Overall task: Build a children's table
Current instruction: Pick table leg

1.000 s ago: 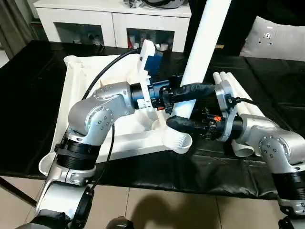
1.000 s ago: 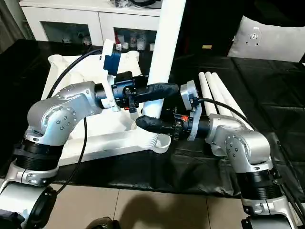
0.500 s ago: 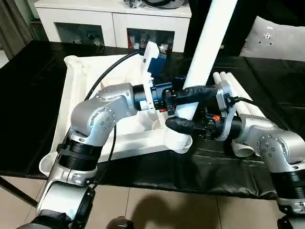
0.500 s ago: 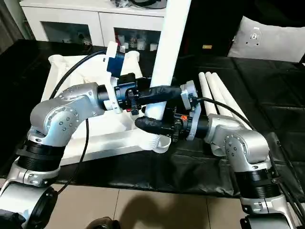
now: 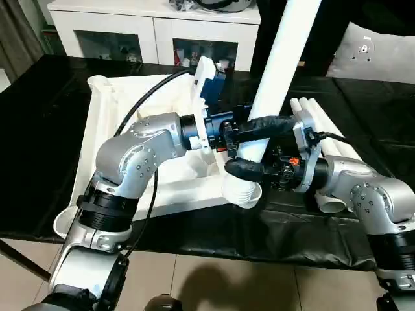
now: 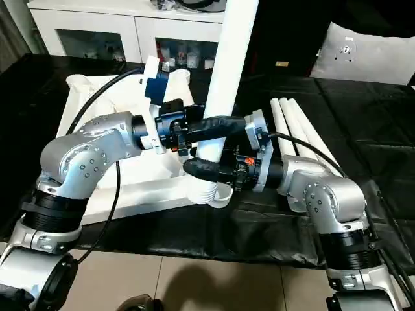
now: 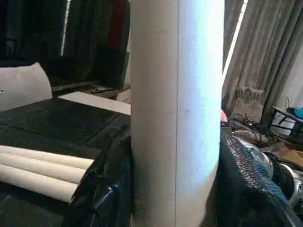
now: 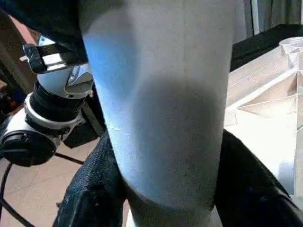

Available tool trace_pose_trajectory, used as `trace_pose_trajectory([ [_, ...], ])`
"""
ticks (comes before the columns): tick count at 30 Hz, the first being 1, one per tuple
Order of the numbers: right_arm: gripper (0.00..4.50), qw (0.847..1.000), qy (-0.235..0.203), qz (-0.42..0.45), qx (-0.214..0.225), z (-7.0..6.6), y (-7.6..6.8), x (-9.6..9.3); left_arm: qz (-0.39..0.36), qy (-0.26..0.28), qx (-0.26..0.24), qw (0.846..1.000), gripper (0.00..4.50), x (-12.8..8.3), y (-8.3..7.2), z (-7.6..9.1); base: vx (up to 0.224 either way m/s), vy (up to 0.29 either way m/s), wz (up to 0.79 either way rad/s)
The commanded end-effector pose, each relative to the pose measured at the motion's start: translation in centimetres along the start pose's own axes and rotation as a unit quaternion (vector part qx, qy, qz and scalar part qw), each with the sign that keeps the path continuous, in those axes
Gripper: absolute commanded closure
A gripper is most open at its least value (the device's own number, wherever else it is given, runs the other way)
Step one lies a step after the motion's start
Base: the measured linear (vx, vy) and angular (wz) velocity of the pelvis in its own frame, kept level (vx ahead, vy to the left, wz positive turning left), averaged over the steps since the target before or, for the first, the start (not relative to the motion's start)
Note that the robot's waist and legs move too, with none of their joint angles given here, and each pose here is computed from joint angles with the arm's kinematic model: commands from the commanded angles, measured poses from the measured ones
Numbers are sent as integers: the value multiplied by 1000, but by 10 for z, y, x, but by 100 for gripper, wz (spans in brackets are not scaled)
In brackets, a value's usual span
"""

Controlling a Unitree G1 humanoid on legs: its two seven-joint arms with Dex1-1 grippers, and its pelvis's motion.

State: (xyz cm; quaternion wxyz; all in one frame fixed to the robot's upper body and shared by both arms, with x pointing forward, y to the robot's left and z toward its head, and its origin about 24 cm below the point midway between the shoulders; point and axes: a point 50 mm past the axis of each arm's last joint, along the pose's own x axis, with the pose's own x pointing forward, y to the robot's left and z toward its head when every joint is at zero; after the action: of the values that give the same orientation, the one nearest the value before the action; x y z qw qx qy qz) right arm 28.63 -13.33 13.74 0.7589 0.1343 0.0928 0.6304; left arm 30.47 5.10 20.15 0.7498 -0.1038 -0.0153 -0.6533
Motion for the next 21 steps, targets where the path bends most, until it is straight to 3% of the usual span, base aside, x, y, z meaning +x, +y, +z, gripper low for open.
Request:
trace_pose_trajectory([
  [1, 250, 1000, -9, -15, 0, 6, -3, 0, 1, 3, 6, 1000, 265, 3, -2, 0, 0, 0, 0],
  [4, 252, 1000, -17, -24, -2, 5, -4, 1, -6, -17, -17, 1000, 195, 8, -6, 3, 0, 0, 0],
  [10, 259, 999, -25, -36, 2, 1, -6, 6, -39, -48, -40, 997, 149, 16, -17, 5, 0, 0, 0],
  [12, 259, 999, -25, -40, 5, -2, -6, 8, -50, -58, -51, 996, 114, 18, -20, 6, 0, 0, 0],
  [21, 259, 996, -56, -69, -5, -2, -9, 14, -66, -117, -95, 986, 67, 29, -30, 13, 0, 0, 0],
])
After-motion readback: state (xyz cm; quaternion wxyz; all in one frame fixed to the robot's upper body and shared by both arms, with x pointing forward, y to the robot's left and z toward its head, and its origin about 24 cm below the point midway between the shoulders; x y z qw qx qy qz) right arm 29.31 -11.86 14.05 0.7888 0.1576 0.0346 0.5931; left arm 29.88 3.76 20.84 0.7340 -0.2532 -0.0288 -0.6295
